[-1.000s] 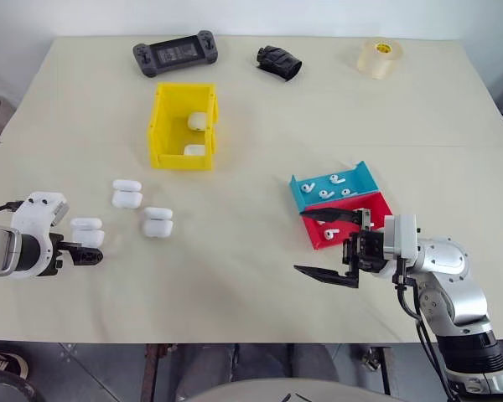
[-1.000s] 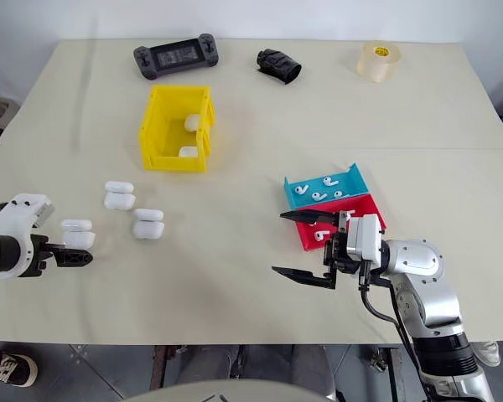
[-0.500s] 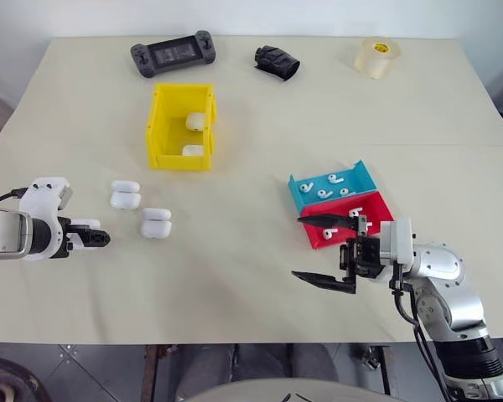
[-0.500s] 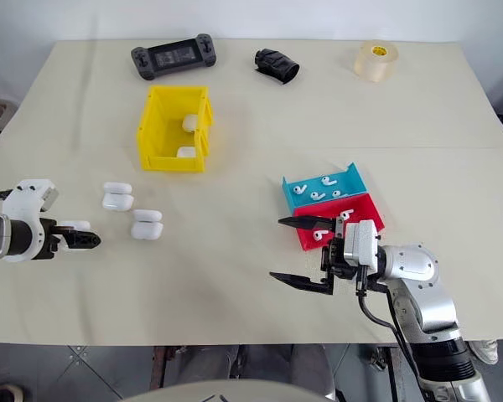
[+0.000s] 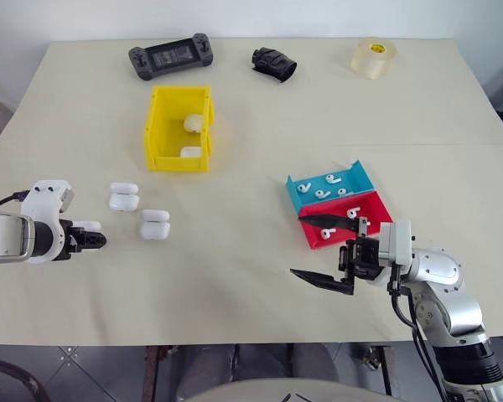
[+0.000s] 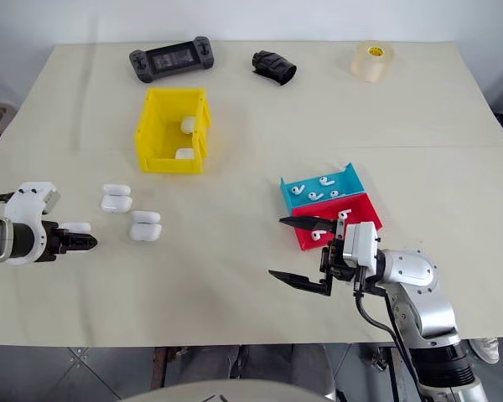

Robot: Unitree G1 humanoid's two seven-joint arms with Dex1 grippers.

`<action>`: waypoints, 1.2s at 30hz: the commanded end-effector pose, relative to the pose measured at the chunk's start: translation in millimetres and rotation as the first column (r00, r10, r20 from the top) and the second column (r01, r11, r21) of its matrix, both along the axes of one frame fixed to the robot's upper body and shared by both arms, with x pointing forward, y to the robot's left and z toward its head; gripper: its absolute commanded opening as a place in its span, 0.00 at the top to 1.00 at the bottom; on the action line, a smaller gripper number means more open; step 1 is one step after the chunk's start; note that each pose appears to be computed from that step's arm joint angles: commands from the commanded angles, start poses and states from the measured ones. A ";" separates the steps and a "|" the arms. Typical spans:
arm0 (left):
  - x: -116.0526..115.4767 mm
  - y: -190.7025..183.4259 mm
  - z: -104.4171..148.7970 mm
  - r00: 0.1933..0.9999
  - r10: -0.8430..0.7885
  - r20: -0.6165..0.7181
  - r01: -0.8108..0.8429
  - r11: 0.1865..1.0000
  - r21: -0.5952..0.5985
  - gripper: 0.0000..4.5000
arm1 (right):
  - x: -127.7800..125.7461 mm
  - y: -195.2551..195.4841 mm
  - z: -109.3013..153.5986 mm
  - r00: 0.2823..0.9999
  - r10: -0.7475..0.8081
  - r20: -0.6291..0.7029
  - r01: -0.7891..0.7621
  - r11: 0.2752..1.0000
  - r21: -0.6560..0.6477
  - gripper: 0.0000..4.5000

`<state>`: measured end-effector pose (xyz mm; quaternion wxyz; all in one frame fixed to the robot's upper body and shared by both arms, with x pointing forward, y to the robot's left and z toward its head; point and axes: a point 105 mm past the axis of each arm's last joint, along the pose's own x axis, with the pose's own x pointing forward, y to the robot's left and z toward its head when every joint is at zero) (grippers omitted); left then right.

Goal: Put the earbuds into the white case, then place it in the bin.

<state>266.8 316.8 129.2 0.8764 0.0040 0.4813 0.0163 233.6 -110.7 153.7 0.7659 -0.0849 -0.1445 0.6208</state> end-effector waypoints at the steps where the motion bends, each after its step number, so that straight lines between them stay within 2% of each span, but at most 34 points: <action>1: -4.0 0.7 0.8 1.000 0.000 0.016 0.000 1.000 0.004 0.38 | -3.6 0.2 12.1 0.998 0.009 0.063 -0.009 1.000 0.005 0.00; 4: -0.8 -7.4 17.9 0.991 -0.054 0.125 0.057 0.998 -0.024 0.38 | -3.3 -1.0 14.3 0.997 0.009 0.070 -0.009 1.000 -0.003 0.00; 6: 1.6 -22.1 36.1 0.956 -0.119 0.268 0.153 0.982 -0.108 0.38 | -2.8 -2.5 16.8 0.997 0.007 0.072 -0.007 1.000 -0.005 0.00; 8: -4.2 -31.7 53.9 0.898 -0.184 0.400 0.257 0.957 -0.137 0.38 | -2.4 -4.5 18.1 0.997 0.001 0.073 0.000 1.000 -0.007 0.00; 11: -25.0 -52.2 81.2 0.728 -0.335 0.598 0.488 0.866 -0.110 0.38 | -1.4 -7.7 18.7 0.997 -0.013 0.072 0.014 1.000 -0.014 0.00; 13: -40.4 -64.5 106.3 0.510 -0.368 0.778 0.620 0.783 -0.036 0.38 | 0.2 -10.6 19.6 0.997 -0.030 0.070 0.031 0.999 -0.017 0.00; 15: -49.5 -64.3 120.3 0.359 -0.359 0.862 0.637 0.769 0.054 0.38 | 1.3 -12.8 20.9 0.997 -0.042 0.069 0.043 0.999 -0.018 0.00; 17: -47.3 -84.5 114.6 0.257 -0.414 0.873 0.726 0.679 0.108 0.38 | 4.6 -18.3 23.4 0.994 -0.072 0.077 0.074 0.997 -0.026 0.00; 21: -32.6 -128.2 97.8 0.061 -0.452 0.890 0.807 0.547 0.223 0.38 | 11.5 -34.9 26.3 0.985 -0.147 0.094 0.153 0.986 -0.061 0.00; 24: -29.5 -160.9 84.2 -0.102 -0.425 0.900 0.844 0.442 0.304 0.38 | 12.2 -52.2 25.9 0.973 -0.207 0.099 0.216 0.972 -0.093 0.00; 28: -23.6 -194.0 64.9 -0.184 -0.375 0.908 0.887 0.335 0.318 0.38 | 5.9 -76.6 23.6 0.955 -0.281 0.100 0.293 0.947 -0.136 0.00; 29: -23.6 -200.0 63.3 -0.242 -0.344 0.907 0.886 0.303 0.351 0.38 | 3.9 -84.6 22.5 0.946 -0.307 0.100 0.320 0.936 -0.148 0.00; 32: -20.7 -215.6 39.9 -0.315 -0.373 0.873 0.897 0.185 0.402 0.38 | -4.5 -108.2 19.6 0.922 -0.374 0.097 0.386 0.903 -0.189 0.00; 36: -14.5 -230.1 21.1 -0.329 -0.421 0.846 0.904 0.120 0.411 0.38 | -17.8 -141.1 16.9 0.890 -0.445 0.102 0.456 0.853 -0.253 0.00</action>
